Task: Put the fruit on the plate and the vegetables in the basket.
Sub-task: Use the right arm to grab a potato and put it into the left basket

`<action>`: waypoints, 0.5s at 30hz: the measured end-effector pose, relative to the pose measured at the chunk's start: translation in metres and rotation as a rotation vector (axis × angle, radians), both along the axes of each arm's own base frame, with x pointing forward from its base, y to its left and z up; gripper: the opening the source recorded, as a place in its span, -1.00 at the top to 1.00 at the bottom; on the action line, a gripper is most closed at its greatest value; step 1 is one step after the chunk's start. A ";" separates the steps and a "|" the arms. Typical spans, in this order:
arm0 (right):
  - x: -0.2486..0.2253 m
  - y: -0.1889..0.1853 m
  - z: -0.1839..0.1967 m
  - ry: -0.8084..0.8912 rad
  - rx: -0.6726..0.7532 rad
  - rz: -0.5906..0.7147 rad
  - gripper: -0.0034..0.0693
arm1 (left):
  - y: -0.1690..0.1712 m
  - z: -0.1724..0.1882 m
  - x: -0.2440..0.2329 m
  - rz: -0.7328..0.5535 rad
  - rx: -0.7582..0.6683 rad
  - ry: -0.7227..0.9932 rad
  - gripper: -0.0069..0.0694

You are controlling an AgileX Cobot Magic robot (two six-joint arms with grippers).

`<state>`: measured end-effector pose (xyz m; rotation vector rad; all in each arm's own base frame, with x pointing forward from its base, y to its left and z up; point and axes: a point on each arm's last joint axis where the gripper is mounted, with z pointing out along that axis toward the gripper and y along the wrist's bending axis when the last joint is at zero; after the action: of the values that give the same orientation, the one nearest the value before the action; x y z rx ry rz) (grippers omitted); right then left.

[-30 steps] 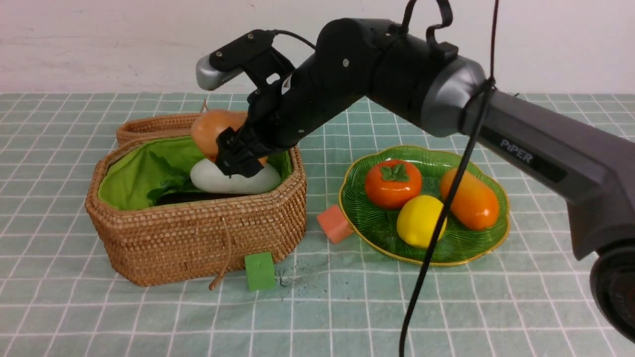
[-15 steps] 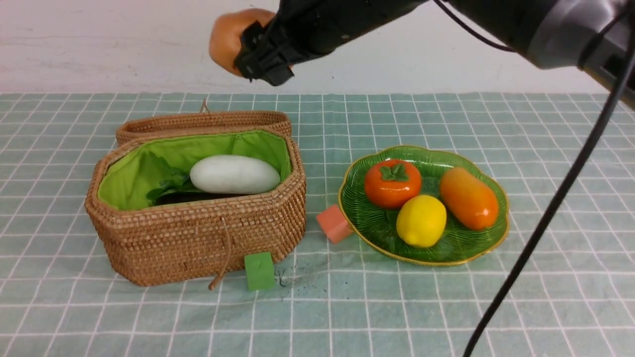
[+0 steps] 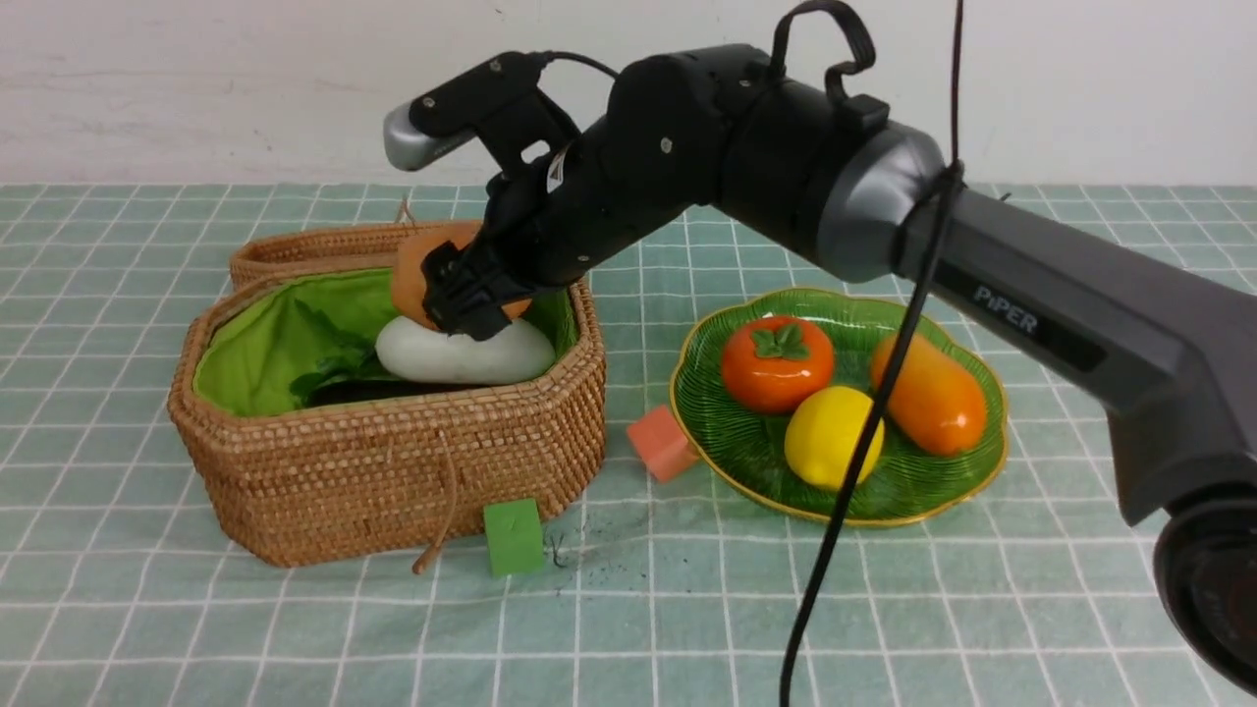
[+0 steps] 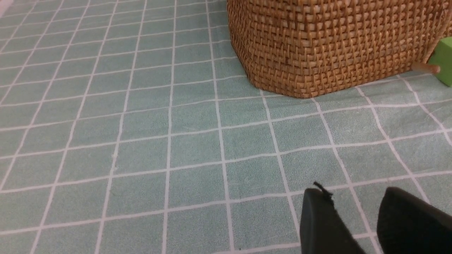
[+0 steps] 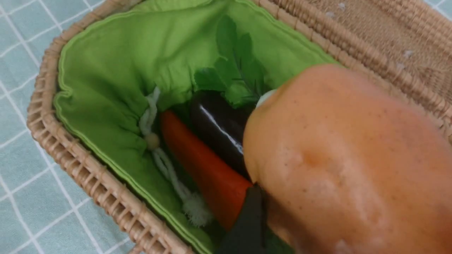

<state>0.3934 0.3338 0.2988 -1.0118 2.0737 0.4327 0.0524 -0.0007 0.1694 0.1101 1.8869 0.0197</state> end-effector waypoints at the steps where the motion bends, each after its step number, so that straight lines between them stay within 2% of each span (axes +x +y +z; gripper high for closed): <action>1: -0.001 0.000 0.000 0.007 -0.007 0.002 -0.97 | 0.000 0.000 0.000 0.000 0.000 0.000 0.20; 10: -0.012 -0.011 -0.004 0.136 -0.129 -0.009 -0.97 | 0.000 0.000 0.000 0.000 0.000 0.000 0.19; 13: -0.024 -0.028 0.018 0.139 -0.232 -0.019 -0.89 | 0.000 0.000 0.000 0.000 0.000 0.000 0.19; 15: -0.034 -0.043 0.038 0.131 -0.301 -0.038 -0.77 | 0.000 0.000 0.000 0.000 0.000 0.000 0.19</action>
<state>0.3593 0.2905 0.3367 -1.1401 2.3198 0.1725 0.0524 -0.0007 0.1694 0.1104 1.8868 0.0199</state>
